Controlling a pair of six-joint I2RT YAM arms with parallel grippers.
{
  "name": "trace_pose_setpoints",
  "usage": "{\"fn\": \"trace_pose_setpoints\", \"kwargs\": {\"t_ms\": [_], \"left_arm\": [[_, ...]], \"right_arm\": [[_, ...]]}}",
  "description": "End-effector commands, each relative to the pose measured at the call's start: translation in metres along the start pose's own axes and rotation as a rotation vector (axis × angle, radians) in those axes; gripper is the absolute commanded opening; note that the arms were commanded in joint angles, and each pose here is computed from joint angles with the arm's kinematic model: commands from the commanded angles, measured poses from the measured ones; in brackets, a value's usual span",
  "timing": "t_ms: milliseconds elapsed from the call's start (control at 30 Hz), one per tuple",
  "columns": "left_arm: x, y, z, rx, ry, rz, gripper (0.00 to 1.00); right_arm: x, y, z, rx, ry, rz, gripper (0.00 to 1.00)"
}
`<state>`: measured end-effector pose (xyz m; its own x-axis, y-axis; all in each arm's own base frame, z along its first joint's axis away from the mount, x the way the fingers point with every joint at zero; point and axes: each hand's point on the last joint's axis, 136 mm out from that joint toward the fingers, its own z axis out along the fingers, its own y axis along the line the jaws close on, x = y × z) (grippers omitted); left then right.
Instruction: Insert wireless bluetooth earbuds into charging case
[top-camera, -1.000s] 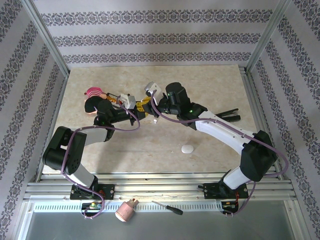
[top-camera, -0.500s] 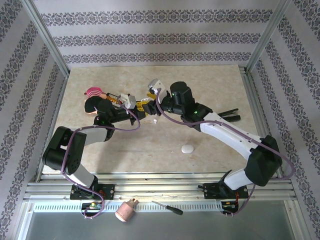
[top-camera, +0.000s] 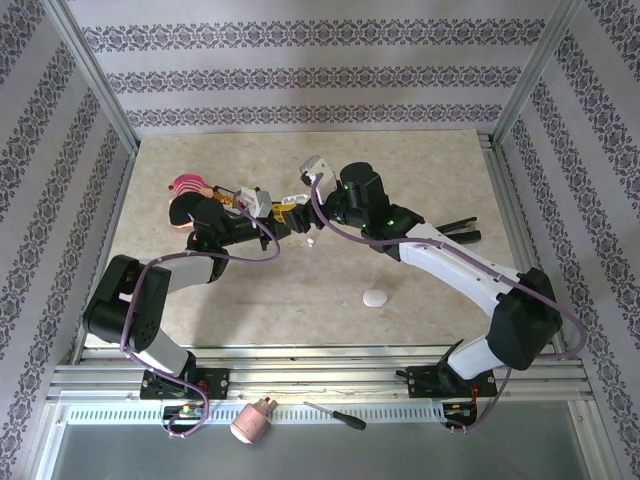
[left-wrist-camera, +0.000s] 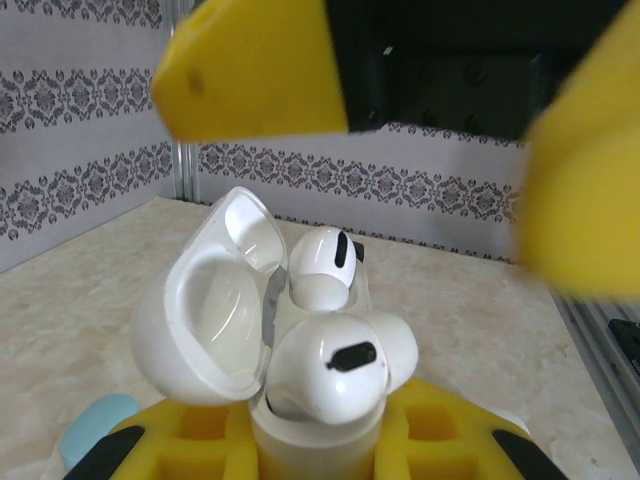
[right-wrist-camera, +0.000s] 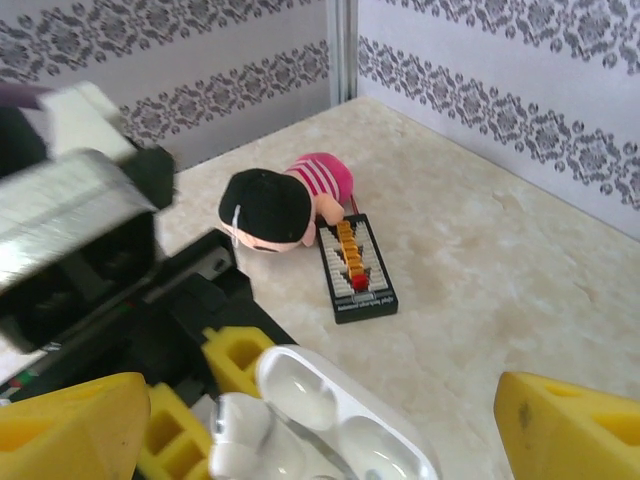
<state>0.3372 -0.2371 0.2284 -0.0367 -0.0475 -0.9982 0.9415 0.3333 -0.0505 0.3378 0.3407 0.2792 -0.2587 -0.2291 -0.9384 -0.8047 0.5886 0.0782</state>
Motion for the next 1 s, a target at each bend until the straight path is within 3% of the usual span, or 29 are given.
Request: {"fn": "trace_pose_setpoints", "kwargs": {"t_ms": [0, 700, 967], "left_arm": [[-0.020, -0.006, 0.003, 0.016, -0.029, 0.066, 0.03], [-0.021, -0.006, 0.002, 0.007, -0.025, 0.072, 0.03], [-0.022, -0.006, 0.002, 0.009, -0.028, 0.077, 0.03]], "right_arm": [[0.015, -0.013, 0.006, 0.045, 0.042, 0.034, 0.89], [0.015, -0.031, -0.009, 0.123, 0.030, 0.052, 0.86], [0.010, -0.026, -0.013, 0.089, 0.020, 0.058, 0.86]]}}
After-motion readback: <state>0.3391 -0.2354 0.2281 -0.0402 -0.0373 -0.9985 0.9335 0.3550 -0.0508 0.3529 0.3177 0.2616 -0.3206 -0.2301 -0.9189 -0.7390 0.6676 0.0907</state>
